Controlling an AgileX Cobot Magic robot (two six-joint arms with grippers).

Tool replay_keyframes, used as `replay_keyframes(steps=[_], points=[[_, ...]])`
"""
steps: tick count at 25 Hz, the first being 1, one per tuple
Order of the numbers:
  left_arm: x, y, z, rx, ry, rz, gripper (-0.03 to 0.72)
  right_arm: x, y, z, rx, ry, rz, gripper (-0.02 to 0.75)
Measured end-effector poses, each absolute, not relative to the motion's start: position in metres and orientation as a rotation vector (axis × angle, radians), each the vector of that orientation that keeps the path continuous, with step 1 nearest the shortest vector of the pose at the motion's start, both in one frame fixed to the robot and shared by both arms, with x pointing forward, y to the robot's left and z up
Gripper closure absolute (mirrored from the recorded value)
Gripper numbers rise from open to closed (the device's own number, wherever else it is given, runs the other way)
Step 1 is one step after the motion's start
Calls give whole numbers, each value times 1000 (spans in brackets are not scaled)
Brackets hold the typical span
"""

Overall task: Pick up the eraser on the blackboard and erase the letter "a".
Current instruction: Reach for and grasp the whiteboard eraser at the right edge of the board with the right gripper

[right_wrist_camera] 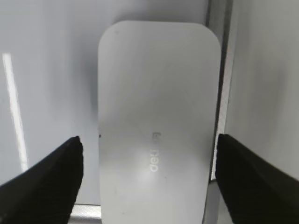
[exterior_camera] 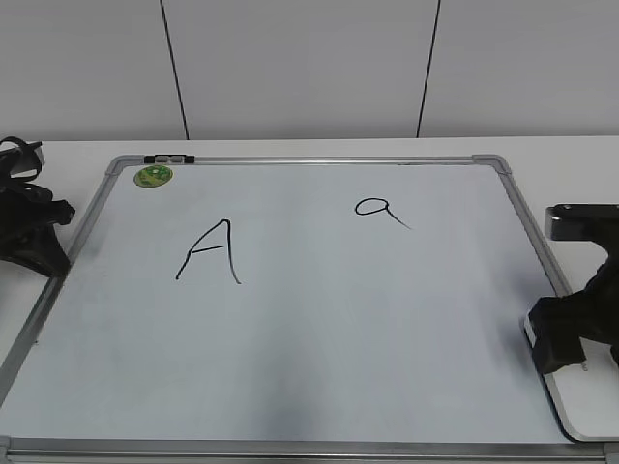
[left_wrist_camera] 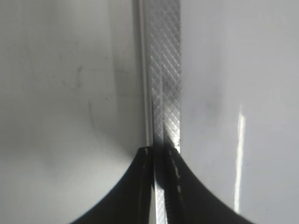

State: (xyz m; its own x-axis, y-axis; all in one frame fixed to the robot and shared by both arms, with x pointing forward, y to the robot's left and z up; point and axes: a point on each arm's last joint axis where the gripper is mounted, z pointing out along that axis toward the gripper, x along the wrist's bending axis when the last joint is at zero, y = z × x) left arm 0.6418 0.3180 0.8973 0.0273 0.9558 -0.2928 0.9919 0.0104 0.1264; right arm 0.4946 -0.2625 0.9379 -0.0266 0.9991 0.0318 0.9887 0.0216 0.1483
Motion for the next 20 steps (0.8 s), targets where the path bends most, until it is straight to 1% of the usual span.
replay_keyframes(steps=[8,10,14,20], points=[[642,318,897,2014,1996,-173,657,499,-262,924,2153,2204,150,83],[642,318,897,2014,1996,-173,657,500,-262,923,2151,2202,154,106],[642,318,897,2014,1996,-173,657,500,-262,923,2144,2204,151,194],[642,318,897,2014,1996,-173,657,500,-262,923,2146,2201,150,203]])
